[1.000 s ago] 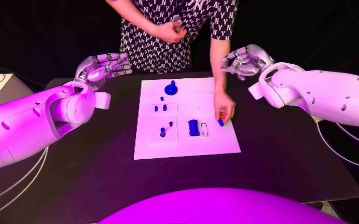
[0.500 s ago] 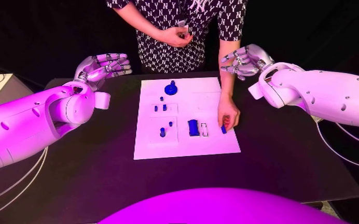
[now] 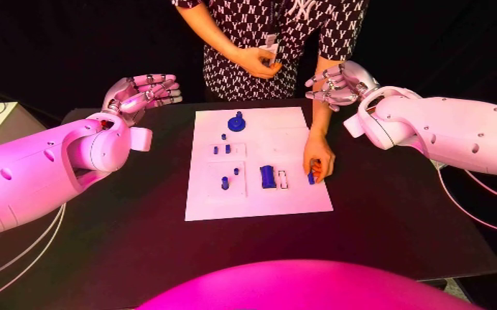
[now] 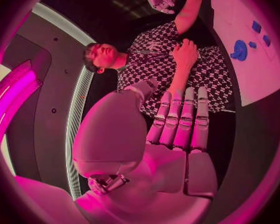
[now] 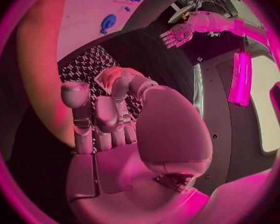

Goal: Assemble the parts on the task board

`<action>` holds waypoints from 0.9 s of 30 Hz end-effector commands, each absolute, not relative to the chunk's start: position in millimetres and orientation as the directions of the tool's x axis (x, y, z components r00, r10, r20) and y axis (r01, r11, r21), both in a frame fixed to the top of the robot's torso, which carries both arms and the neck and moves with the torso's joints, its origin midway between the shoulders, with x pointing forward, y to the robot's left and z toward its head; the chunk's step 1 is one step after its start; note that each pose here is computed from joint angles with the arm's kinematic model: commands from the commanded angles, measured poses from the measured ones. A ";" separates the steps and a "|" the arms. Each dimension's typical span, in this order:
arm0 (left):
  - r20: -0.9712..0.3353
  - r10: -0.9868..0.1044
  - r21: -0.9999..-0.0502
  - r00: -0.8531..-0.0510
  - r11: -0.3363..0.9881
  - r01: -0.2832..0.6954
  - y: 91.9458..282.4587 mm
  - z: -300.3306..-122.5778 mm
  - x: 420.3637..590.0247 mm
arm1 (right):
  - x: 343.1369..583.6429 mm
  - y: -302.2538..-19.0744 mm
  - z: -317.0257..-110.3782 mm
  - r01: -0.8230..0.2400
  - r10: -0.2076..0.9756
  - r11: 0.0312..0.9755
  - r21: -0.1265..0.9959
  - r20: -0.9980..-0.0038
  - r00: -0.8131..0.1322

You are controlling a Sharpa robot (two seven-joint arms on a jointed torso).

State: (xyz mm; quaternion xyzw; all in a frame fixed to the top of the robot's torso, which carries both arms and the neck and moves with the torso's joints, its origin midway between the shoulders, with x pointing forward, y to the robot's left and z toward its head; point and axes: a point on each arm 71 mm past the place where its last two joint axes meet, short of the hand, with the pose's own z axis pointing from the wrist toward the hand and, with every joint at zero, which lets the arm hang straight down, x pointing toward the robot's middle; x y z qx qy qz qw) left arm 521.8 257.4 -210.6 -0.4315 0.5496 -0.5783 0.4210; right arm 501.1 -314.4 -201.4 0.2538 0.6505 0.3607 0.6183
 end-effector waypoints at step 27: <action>0.049 -0.956 -0.998 -0.289 -0.056 0.016 255.9 -209.6 521.4 | 500.1 -314.4 -200.5 -0.129 0.772 0.614 0.779 -0.626 -0.107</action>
